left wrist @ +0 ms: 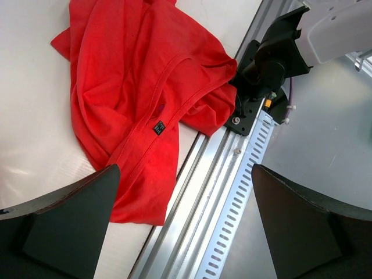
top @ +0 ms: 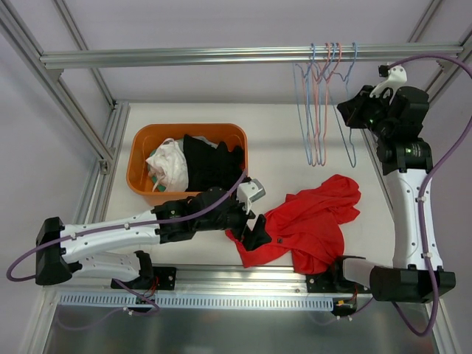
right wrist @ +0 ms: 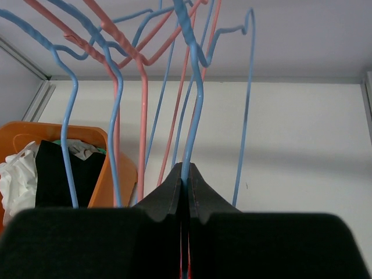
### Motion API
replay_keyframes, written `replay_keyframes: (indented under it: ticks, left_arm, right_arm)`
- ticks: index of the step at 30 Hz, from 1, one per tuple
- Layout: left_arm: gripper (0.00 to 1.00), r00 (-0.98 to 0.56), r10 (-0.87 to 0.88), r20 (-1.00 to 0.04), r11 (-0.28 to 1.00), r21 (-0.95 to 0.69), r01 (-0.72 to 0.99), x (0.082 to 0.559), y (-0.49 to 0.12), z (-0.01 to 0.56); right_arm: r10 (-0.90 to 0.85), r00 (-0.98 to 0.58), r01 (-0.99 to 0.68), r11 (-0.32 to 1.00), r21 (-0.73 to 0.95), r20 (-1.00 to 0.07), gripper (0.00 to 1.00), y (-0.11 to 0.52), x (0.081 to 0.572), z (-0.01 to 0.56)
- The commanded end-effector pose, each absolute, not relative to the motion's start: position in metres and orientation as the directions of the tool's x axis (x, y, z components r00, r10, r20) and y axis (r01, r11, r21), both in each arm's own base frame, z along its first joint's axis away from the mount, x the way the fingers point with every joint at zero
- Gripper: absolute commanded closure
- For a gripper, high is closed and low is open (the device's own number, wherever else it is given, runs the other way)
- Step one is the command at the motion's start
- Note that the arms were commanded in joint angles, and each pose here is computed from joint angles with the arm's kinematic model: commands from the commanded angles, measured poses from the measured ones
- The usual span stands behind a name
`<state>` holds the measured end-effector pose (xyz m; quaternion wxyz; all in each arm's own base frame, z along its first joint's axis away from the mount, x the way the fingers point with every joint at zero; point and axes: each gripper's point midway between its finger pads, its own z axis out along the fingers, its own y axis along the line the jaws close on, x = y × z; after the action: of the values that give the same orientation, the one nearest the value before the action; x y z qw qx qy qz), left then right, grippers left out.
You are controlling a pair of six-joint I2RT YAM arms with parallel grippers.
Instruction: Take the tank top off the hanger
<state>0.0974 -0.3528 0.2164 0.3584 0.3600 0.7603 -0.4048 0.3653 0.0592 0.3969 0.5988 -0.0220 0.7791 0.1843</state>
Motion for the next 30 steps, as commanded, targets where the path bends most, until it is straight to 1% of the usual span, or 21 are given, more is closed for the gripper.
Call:
replay_keyframes:
  ticks: [1, 2, 3, 4, 5, 6, 7, 8, 10, 11, 13, 14, 15, 16, 17, 19, 20, 22, 23, 25, 30]
  left_arm:
    - [0.01, -0.443, 0.215, -0.87, 0.387, -0.341, 0.857, 0.103, -0.374, 0.245]
    - [0.01, -0.44, 0.22, -0.87, 0.387, -0.336, 0.858, 0.105, -0.378, 0.244]
    - [0.01, -0.445, 0.243, -0.862, 0.395, -0.331, 0.857, 0.108, -0.385, 0.236]
    - [0.01, -0.441, 0.241, -0.864, 0.39, -0.33, 0.86, 0.109, -0.392, 0.24]
    - [0.01, -0.435, 0.25, -0.865, 0.389, -0.322, 0.863, 0.111, -0.397, 0.239]
    - [0.01, -0.444, 0.284, -0.85, 0.402, -0.315, 0.86, 0.114, -0.405, 0.224]
    - [0.01, -0.442, 0.281, -0.852, 0.404, -0.313, 0.86, 0.117, -0.411, 0.226]
    - [0.01, -0.446, 0.32, -0.836, 0.414, -0.3, 0.859, 0.12, -0.419, 0.209]
    - [0.01, -0.442, 0.336, -0.831, 0.432, -0.281, 0.857, 0.126, -0.429, 0.2]
    - [0.01, -0.448, 0.377, -0.811, 0.444, -0.266, 0.856, 0.128, -0.435, 0.179]
    - [0.01, -0.444, 0.399, -0.802, 0.44, -0.258, 0.86, 0.129, -0.448, 0.17]
    - [0.01, -0.439, 0.403, -0.803, 0.458, -0.238, 0.856, 0.134, -0.452, 0.165]
    - [0.01, -0.444, 0.44, -0.78, 0.463, -0.226, 0.857, 0.132, -0.459, 0.145]
    - [0.01, -0.437, 0.438, -0.785, 0.464, -0.218, 0.858, 0.135, -0.468, 0.145]
    - [0.01, -0.437, 0.471, -0.767, 0.485, -0.189, 0.854, 0.139, -0.473, 0.124]
    - [0.01, -0.423, 0.472, -0.774, 0.489, -0.169, 0.856, 0.144, -0.487, 0.121]
    - [0.01, -0.42, 0.498, -0.759, 0.522, -0.125, 0.844, 0.151, -0.49, 0.1]
    - [0.01, -0.404, 0.493, -0.77, 0.55, -0.084, 0.831, 0.162, -0.499, 0.097]
    - [0.01, -0.403, 0.513, -0.758, 0.584, -0.036, 0.811, 0.17, -0.498, 0.078]
    - [0.01, -0.398, 0.515, -0.759, 0.593, -0.019, 0.805, 0.176, -0.507, 0.072]
    - [0.01, -0.428, 0.587, -0.687, 0.616, 0.037, 0.787, 0.174, -0.501, 0.014]
  right_arm:
    - [0.204, -0.22, -0.276, 0.925, 0.262, -0.954, 0.99, 0.06, 0.361, 0.412]
    - [0.204, -0.223, -0.275, 0.925, 0.263, -0.953, 0.93, 0.06, 0.36, 0.41]
    - [0.205, -0.221, -0.274, 0.925, 0.262, -0.953, 0.68, 0.06, 0.358, 0.41]
    - [0.205, -0.209, -0.269, 0.928, 0.258, -0.956, 0.53, 0.059, 0.354, 0.414]
    - [0.207, -0.199, -0.252, 0.934, 0.254, -0.958, 0.45, 0.055, 0.352, 0.415]
    - [0.207, -0.201, -0.238, 0.938, 0.252, -0.958, 0.28, 0.052, 0.348, 0.415]
    - [0.204, -0.179, -0.232, 0.942, 0.243, -0.962, 0.16, 0.05, 0.338, 0.422]
    - [0.198, -0.193, -0.191, 0.953, 0.235, -0.961, 0.01, 0.041, 0.332, 0.418]
    - [0.189, -0.183, -0.142, 0.966, 0.217, -0.965, 0.01, 0.032, 0.316, 0.422]
    - [0.186, -0.168, -0.083, 0.976, 0.202, -0.968, 0.01, 0.021, 0.298, 0.425]
    - [0.17, -0.145, -0.019, 0.985, 0.174, -0.975, 0.01, 0.009, 0.277, 0.427]
    - [0.166, -0.084, 0.032, 0.986, 0.164, -0.983, 0.01, 0.0, 0.252, 0.438]
    - [0.16, -0.068, 0.045, 0.986, 0.158, -0.985, 0.0, -0.003, 0.24, 0.438]
    - [0.155, -0.056, 0.047, 0.987, 0.153, -0.986, 0.01, -0.003, 0.23, 0.436]
    - [0.151, -0.008, 0.034, 0.988, 0.151, -0.988, 0.01, -0.001, 0.208, 0.443]
    - [0.15, 0.012, -0.008, 0.989, 0.15, -0.989, 0.01, 0.006, 0.192, 0.442]
    - [0.149, 0.049, -0.029, 0.989, 0.148, -0.988, 0.0, 0.01, 0.176, 0.447]
    - [0.152, 0.061, -0.09, 0.985, 0.147, -0.986, 0.0, 0.021, 0.164, 0.446]
    - [0.149, 0.07, -0.109, 0.984, 0.14, -0.986, 0.0, 0.024, 0.158, 0.448]
    - [0.141, 0.083, -0.144, 0.981, 0.128, -0.987, 0.01, 0.03, 0.148, 0.449]
    - [0.121, 0.107, -0.192, 0.976, 0.099, -0.987, 0.01, 0.039, 0.129, 0.454]
